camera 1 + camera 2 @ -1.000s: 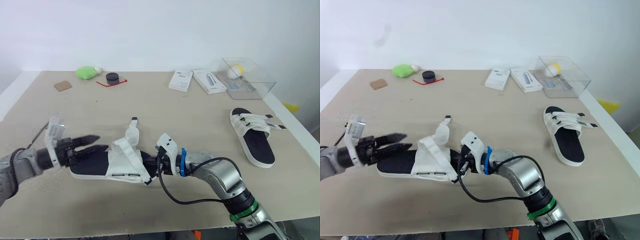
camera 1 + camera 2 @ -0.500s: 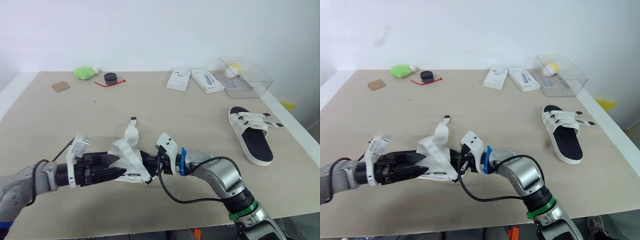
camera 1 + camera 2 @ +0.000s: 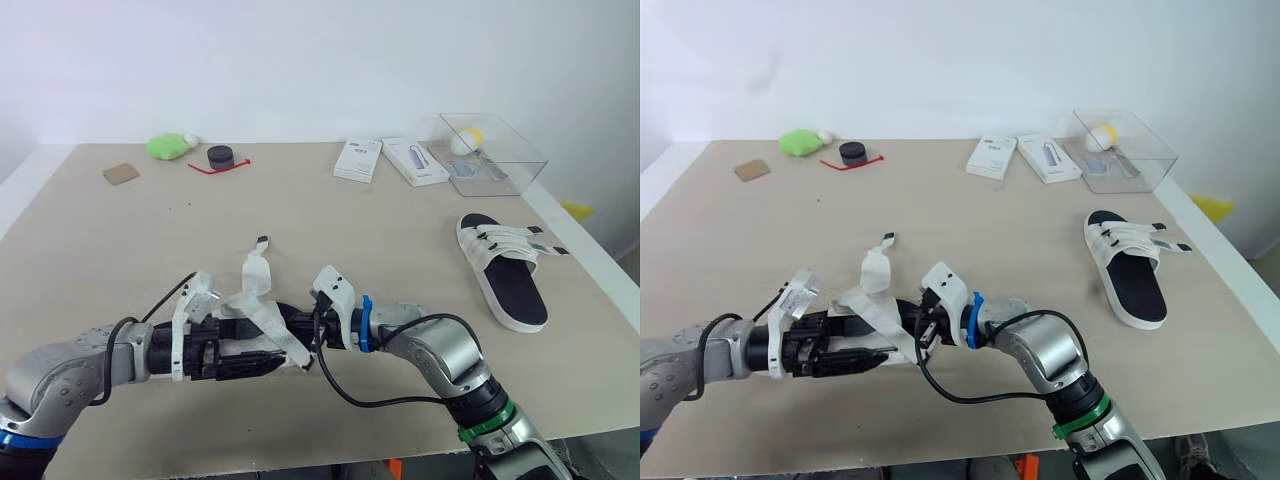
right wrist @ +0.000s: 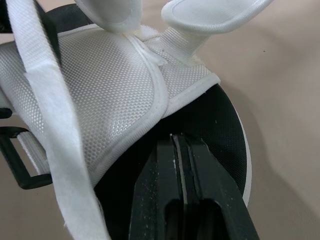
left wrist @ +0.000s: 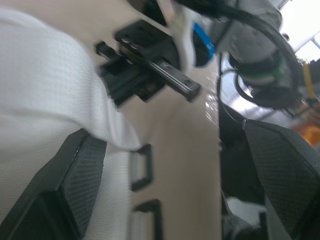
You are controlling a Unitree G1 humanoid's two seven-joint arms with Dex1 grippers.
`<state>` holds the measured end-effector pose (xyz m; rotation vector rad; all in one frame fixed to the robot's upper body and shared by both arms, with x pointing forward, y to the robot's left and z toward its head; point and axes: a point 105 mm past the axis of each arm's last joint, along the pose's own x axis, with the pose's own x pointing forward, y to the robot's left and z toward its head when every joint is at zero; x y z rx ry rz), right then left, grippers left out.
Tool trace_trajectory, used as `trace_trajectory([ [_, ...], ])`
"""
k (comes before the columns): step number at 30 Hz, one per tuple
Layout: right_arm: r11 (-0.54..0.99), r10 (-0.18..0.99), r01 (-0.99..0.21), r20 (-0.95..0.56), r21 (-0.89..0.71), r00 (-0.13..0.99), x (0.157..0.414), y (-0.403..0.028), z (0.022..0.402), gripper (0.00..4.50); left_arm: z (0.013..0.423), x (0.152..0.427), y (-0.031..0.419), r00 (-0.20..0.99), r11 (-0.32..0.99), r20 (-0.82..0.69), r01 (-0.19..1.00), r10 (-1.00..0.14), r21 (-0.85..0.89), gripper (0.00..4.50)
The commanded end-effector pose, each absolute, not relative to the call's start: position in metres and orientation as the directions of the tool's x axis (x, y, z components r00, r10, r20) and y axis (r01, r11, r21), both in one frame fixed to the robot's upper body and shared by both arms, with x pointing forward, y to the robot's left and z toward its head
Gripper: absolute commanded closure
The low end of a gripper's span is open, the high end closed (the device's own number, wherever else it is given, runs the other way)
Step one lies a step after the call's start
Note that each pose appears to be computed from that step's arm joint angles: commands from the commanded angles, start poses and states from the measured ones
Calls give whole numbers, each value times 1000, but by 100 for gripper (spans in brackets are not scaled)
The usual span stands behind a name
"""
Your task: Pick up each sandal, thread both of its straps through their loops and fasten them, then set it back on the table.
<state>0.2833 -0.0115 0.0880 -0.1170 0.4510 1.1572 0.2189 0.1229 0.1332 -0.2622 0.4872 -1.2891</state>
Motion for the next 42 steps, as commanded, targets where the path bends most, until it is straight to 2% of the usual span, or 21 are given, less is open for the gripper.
trace_trajectory([
  [1, 454, 820, -879, -454, 146, 348, 286, -19, 75, 450, 138, 219, 122, 196, 267, -207, 871, -958, -411, 10],
  [7, 454, 822, -879, -451, 147, 349, 287, -18, 76, 450, 131, 238, 123, 294, 364, -243, 870, -924, -332, 10],
  [13, 457, 820, -877, -451, 146, 352, 287, -19, 76, 450, 129, 238, 115, 278, 342, -219, 871, -935, -354, 10],
  [16, 460, 819, -876, -451, 144, 355, 288, -19, 76, 450, 127, 239, 114, 276, 340, -219, 868, -936, -363, 87],
  [17, 460, 818, -876, -451, 144, 356, 288, -19, 77, 450, 127, 239, 114, 276, 340, -218, 867, -936, -364, 147],
  [18, 460, 818, -876, -451, 143, 356, 288, -20, 77, 450, 127, 238, 114, 273, 338, -219, 867, -937, -366, 186],
  [21, 460, 818, -876, -452, 143, 356, 288, -20, 76, 450, 125, 238, 113, 269, 337, -224, 867, -937, -368, 341],
  [23, 459, 819, -877, -451, 143, 355, 288, -20, 76, 450, 125, 239, 113, 272, 340, -225, 868, -936, -363, 429],
  [24, 459, 819, -877, -451, 144, 355, 288, -20, 77, 450, 125, 240, 113, 275, 342, -224, 868, -935, -361, 443],
  [30, 452, 823, -880, -449, 146, 348, 287, -18, 77, 450, 157, 253, 137, 282, 325, -166, 867, -945, -377, 443],
  [37, 444, 828, -883, -446, 149, 341, 287, -14, 76, 450, 184, 268, 181, 251, 308, -185, 844, -950, -439, 443],
  [42, 447, 828, -882, -443, 149, 345, 288, -13, 76, 450, 164, 266, 204, 167, 317, -334, 824, -928, -469, 443],
])
